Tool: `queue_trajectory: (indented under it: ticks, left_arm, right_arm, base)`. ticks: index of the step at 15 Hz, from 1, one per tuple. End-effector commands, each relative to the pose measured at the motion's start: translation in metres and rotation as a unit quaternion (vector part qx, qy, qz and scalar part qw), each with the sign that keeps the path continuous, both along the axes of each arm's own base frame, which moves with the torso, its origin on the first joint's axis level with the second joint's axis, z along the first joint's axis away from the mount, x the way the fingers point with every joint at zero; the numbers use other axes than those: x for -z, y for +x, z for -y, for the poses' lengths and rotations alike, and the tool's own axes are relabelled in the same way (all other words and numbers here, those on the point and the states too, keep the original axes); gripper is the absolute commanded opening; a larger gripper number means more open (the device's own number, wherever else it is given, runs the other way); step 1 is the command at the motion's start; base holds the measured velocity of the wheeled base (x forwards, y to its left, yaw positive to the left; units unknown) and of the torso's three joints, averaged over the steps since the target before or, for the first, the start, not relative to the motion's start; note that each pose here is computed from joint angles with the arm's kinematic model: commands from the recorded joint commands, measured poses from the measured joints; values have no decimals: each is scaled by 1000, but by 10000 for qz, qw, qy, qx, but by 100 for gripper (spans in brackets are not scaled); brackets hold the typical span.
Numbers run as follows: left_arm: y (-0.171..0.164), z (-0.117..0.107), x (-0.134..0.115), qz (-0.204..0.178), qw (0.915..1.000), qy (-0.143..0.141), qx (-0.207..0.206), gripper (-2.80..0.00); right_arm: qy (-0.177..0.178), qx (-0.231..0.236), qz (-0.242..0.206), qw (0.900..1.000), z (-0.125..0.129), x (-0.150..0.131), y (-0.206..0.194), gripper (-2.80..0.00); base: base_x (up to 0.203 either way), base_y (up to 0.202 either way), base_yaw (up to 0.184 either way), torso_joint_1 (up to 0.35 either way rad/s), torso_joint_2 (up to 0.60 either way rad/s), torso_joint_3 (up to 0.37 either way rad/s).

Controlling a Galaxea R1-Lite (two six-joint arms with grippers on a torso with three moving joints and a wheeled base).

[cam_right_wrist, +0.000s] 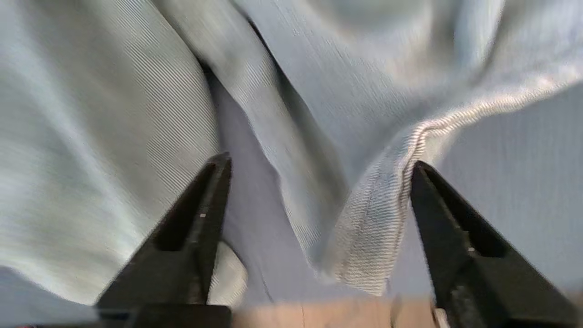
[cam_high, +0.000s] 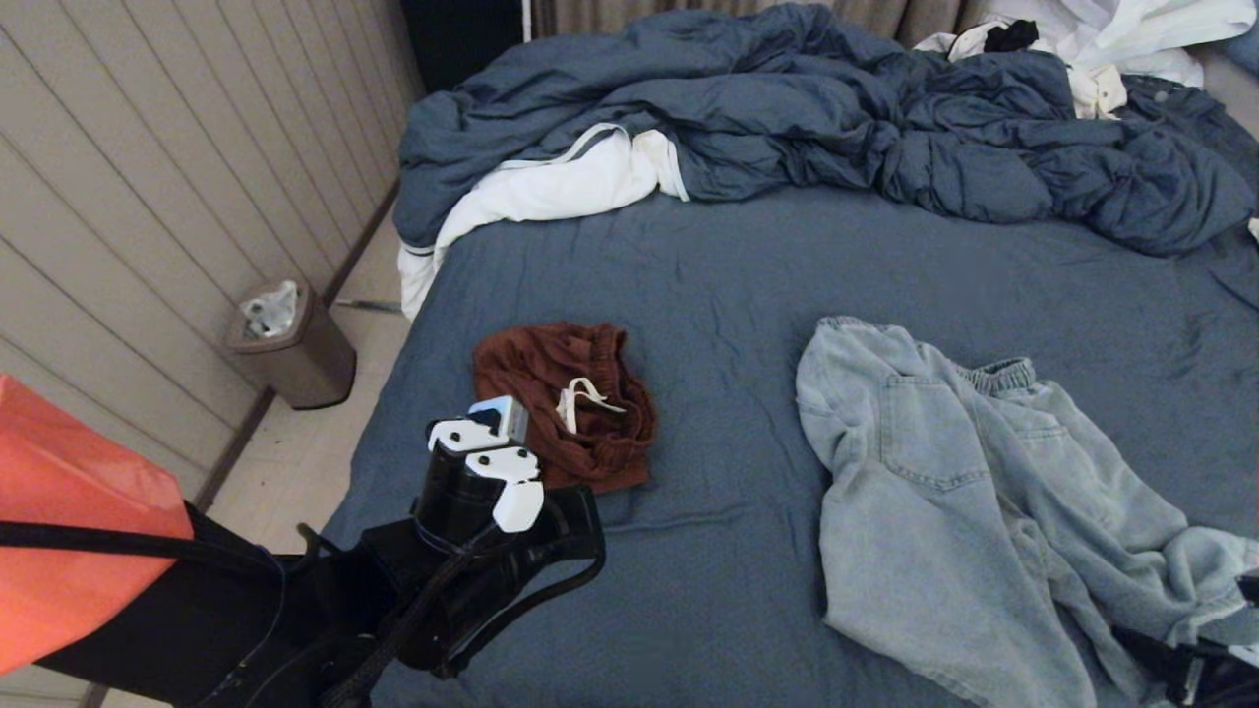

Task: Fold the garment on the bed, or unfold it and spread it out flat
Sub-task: Unford the blue shorts

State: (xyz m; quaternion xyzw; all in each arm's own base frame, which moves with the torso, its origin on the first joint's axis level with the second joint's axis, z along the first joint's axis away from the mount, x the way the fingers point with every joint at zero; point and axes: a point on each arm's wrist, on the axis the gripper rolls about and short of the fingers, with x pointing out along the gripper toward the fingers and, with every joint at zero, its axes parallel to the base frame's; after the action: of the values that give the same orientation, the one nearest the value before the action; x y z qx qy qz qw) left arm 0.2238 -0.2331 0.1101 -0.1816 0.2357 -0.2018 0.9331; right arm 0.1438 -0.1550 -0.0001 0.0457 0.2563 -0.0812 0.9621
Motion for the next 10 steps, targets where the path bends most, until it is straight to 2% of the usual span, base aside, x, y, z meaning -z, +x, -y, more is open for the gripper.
queue_trajectory:
  ticks: [1,6,10]
  left_arm:
    - [0,0,-1,16,10000,-38,-15,-280]
    - [0,0,-2,27,10000,-50,-15,-280]
    - [0,0,-2,27,10000,-50,-15,-280]
  right_arm:
    - [-138,-134,379,9991,-2,-13,6,0]
    - [-228,-26,914,9956,9,-32,20,0]
    - [323,-311,988,9941,-11,-35,30,0]
  base:
    - [0,0,0,0,0,0]
    - [0,0,0,0,0,0]
    - [0,0,0,0,0,0]
